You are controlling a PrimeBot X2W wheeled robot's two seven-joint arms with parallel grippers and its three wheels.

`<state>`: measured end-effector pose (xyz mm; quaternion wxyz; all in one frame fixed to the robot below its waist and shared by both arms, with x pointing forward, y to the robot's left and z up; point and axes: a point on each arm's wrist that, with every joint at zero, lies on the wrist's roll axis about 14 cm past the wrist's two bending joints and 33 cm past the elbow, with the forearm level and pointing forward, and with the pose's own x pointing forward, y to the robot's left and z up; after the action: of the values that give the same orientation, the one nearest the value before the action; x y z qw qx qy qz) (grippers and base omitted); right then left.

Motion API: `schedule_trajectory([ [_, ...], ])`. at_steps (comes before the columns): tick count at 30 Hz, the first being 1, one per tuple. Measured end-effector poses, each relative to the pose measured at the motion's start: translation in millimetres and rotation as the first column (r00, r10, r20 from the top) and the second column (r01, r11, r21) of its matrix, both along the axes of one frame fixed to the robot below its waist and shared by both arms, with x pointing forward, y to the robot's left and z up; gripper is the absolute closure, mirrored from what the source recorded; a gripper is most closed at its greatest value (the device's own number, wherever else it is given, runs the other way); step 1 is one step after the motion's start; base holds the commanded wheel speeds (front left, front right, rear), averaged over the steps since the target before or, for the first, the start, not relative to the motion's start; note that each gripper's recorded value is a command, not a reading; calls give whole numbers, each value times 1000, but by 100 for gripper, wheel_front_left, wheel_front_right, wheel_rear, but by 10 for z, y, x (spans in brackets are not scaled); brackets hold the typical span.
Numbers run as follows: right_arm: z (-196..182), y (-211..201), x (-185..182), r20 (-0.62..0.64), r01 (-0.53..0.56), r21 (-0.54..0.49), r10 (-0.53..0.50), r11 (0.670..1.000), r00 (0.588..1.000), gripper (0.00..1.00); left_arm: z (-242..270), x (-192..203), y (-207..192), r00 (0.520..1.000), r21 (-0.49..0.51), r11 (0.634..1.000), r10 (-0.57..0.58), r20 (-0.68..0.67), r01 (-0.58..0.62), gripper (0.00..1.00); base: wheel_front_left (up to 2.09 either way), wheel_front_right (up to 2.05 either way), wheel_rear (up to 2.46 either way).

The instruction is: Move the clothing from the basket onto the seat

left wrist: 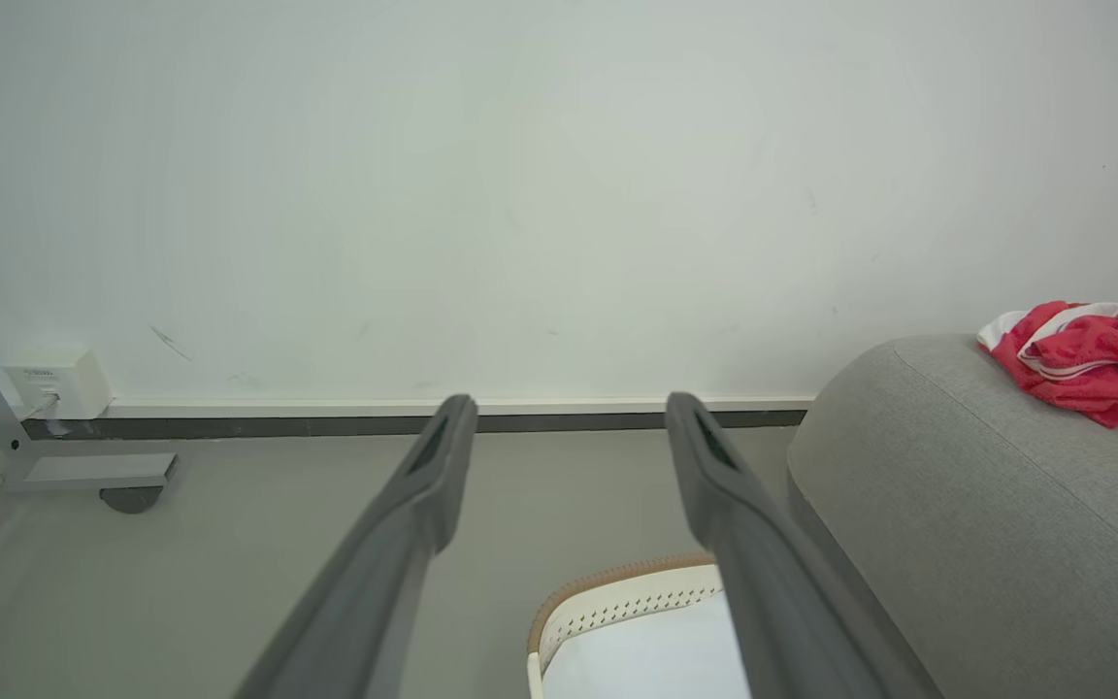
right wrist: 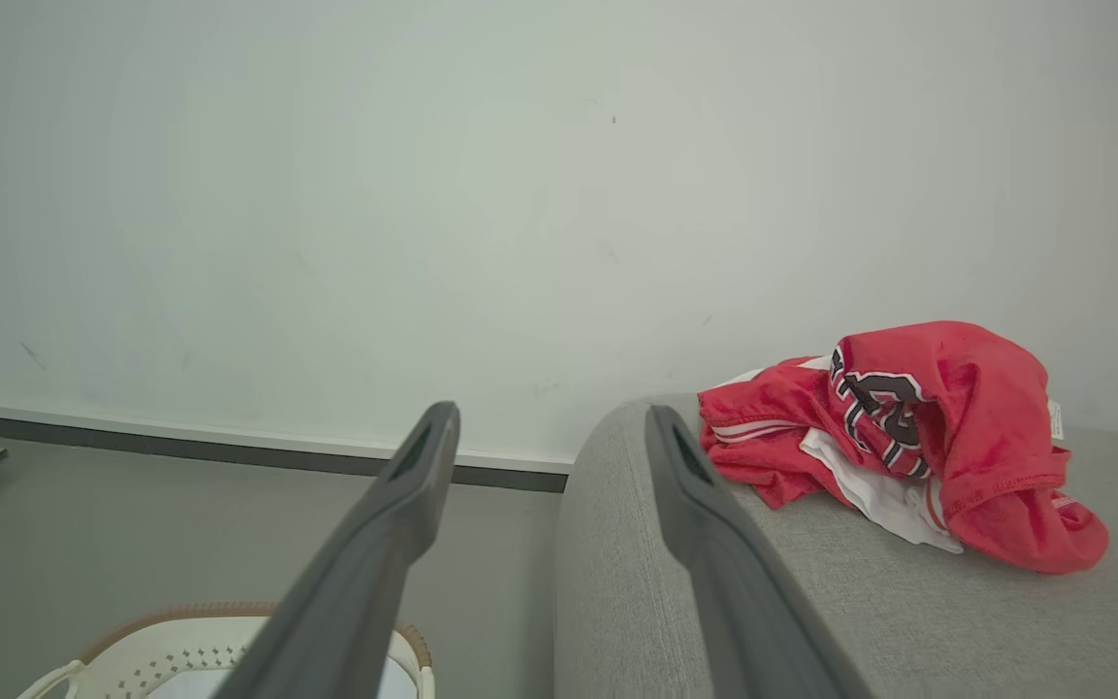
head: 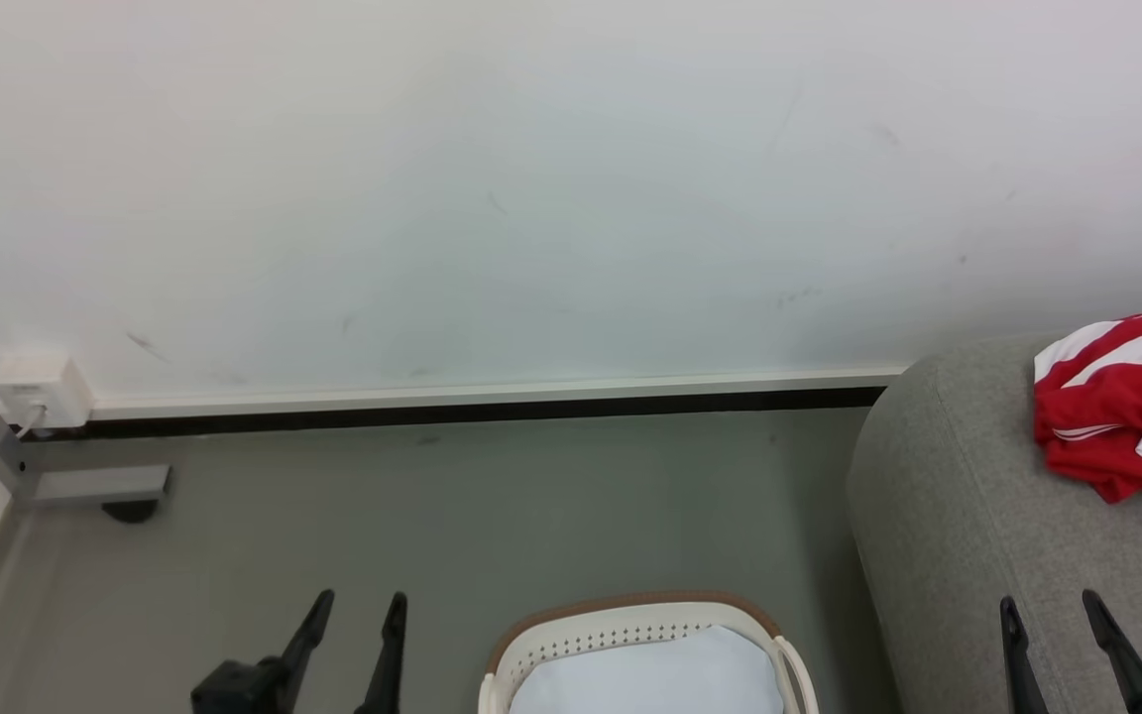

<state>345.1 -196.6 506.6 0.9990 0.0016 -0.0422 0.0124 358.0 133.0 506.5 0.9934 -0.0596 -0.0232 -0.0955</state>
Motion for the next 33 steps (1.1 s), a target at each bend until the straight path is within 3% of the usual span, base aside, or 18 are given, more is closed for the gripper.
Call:
schedule_trajectory([
  [23, -184, -13, -131, -53, 14, 41, -12, 999, 999, 0, -127, -145, 110, 999, -20, 999, 44, -16, -45, 0, 0, 0, 0],
  [24, -188, -11, -129, -55, 13, 41, -11, 999, 998, 100, -133, -145, 119, 999, -16, 999, 49, -17, -50, 100, 0, 0, 0],
  [33, -469, 8, -216, -152, 35, 99, -20, 994, 988, 100, -412, -233, 144, 991, -43, 996, 66, -120, -72, 100, 0, 0, 0],
])
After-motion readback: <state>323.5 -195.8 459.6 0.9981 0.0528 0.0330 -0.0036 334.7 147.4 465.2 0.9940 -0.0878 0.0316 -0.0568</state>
